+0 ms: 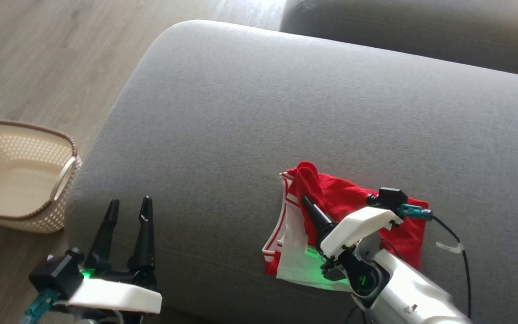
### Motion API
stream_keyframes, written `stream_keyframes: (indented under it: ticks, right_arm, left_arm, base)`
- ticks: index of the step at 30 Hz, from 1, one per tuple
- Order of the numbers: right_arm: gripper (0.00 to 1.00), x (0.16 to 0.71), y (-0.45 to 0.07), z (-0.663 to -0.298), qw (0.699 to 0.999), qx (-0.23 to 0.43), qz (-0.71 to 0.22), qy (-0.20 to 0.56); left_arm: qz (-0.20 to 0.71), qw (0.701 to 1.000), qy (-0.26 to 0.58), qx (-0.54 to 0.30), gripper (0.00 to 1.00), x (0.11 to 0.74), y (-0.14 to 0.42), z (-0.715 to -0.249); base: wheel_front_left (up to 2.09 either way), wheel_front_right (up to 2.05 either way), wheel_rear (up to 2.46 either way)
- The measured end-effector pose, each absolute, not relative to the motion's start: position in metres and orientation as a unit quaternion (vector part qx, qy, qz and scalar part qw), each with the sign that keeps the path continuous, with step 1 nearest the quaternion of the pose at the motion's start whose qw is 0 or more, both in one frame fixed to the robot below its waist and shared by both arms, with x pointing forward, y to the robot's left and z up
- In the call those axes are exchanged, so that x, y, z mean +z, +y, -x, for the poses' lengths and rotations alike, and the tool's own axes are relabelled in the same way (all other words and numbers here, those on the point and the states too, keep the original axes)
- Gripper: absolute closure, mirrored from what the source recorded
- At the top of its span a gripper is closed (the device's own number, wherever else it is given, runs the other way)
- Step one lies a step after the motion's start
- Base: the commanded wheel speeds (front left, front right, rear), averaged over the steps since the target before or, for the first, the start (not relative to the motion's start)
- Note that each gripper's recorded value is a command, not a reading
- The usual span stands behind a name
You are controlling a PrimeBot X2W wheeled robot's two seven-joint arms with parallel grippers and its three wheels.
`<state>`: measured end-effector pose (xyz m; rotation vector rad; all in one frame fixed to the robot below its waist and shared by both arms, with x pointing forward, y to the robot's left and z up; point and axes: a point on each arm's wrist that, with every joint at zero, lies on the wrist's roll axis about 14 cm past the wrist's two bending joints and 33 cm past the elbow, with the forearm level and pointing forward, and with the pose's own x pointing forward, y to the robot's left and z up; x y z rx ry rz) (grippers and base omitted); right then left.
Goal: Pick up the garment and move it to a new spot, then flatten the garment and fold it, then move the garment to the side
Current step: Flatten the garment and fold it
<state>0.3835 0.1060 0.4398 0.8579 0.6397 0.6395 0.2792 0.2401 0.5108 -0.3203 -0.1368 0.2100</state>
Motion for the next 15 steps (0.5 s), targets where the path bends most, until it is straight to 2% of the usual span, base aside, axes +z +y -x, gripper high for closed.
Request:
stream_keyframes:
  ticks: [6, 7, 8, 9, 15]
  right_arm:
    - [1.0, 0.433, 0.115, -0.379, 0.809, 0.302, -0.394, 0.314]
    - [0.91, 0.433, 0.115, -0.379, 0.808, 0.302, -0.394, 0.316]
    - [0.34, 0.432, 0.116, -0.378, 0.808, 0.303, -0.392, 0.319]
    - [0.0, 0.431, 0.116, -0.377, 0.809, 0.303, -0.389, 0.32]
    - [0.0, 0.435, 0.12, -0.379, 0.811, 0.309, -0.383, 0.316]
  left_arm:
    - [0.158, 0.979, -0.067, 0.111, 0.0, 0.51, 0.244, -0.277]
    - [0.158, 0.979, -0.067, 0.111, 0.0, 0.51, 0.244, -0.277]
    - [0.158, 0.979, -0.066, 0.111, 0.0, 0.51, 0.244, -0.277]
    - [0.158, 0.979, -0.066, 0.11, 0.0, 0.509, 0.243, -0.278]
    - [0.159, 0.98, -0.063, 0.104, 0.0, 0.508, 0.24, -0.281]
  base:
    - [0.0, 0.0, 0.0]
    - [0.0, 0.0, 0.0]
    - [0.0, 0.0, 0.0]
    - [0.0, 0.0, 0.0]
    - [0.0, 0.0, 0.0]
